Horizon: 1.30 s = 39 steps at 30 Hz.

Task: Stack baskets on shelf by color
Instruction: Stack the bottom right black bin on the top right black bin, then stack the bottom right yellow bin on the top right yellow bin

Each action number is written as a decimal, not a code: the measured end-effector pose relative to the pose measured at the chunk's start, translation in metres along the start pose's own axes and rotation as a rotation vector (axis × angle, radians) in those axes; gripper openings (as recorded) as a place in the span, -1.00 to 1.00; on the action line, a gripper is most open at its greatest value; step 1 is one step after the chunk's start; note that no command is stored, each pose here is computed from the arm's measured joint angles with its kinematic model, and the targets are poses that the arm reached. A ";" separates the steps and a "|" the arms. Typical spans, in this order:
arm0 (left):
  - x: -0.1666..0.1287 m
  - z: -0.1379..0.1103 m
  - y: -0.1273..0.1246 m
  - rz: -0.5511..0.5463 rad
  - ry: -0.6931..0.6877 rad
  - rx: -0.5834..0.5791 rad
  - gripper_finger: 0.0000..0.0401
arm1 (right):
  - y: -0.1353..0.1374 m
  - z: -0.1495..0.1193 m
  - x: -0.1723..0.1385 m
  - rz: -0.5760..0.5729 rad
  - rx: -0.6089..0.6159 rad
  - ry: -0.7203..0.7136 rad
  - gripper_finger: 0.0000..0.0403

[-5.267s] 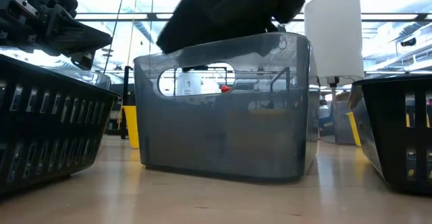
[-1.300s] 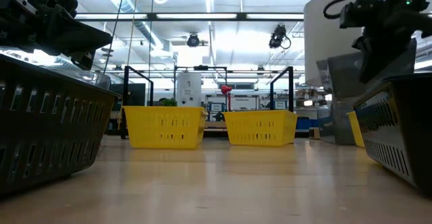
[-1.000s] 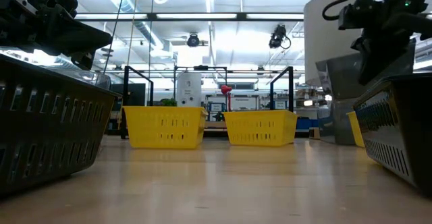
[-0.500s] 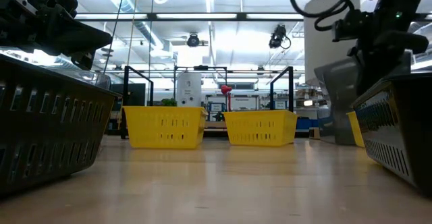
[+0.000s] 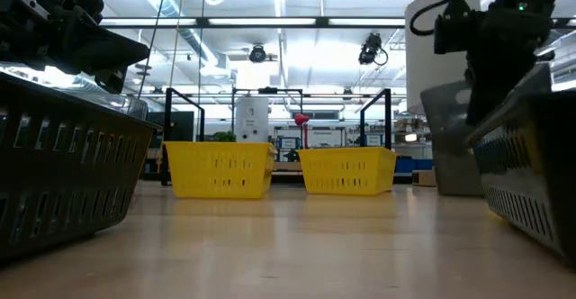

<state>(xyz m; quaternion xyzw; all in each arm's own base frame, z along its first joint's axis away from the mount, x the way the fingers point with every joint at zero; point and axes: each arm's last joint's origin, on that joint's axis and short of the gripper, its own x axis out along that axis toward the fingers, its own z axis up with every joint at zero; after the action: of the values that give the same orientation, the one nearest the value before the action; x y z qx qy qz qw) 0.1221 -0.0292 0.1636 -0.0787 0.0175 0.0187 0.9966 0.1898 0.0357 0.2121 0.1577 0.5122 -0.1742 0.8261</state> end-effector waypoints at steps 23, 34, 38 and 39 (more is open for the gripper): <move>0.000 0.000 0.000 0.000 0.000 0.000 -0.84 | 0.038 -0.003 0.019 0.112 0.045 -0.038 -0.69; 0.000 0.000 0.000 0.000 0.000 0.000 -0.83 | 0.046 0.016 -0.009 0.111 0.065 -0.036 -0.35; 0.000 0.000 0.000 0.000 0.000 0.000 -0.86 | 0.054 0.024 -0.020 0.129 0.057 -0.088 -0.34; 0.000 0.000 0.000 0.000 0.000 0.000 -0.86 | 0.058 0.024 -0.021 0.143 0.044 -0.093 -0.34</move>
<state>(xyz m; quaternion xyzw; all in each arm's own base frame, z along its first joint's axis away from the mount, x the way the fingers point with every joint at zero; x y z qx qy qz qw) 0.1221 -0.0292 0.1635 -0.0787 0.0175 0.0187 0.9966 0.2266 0.0792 0.2459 0.2037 0.4568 -0.1333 0.8556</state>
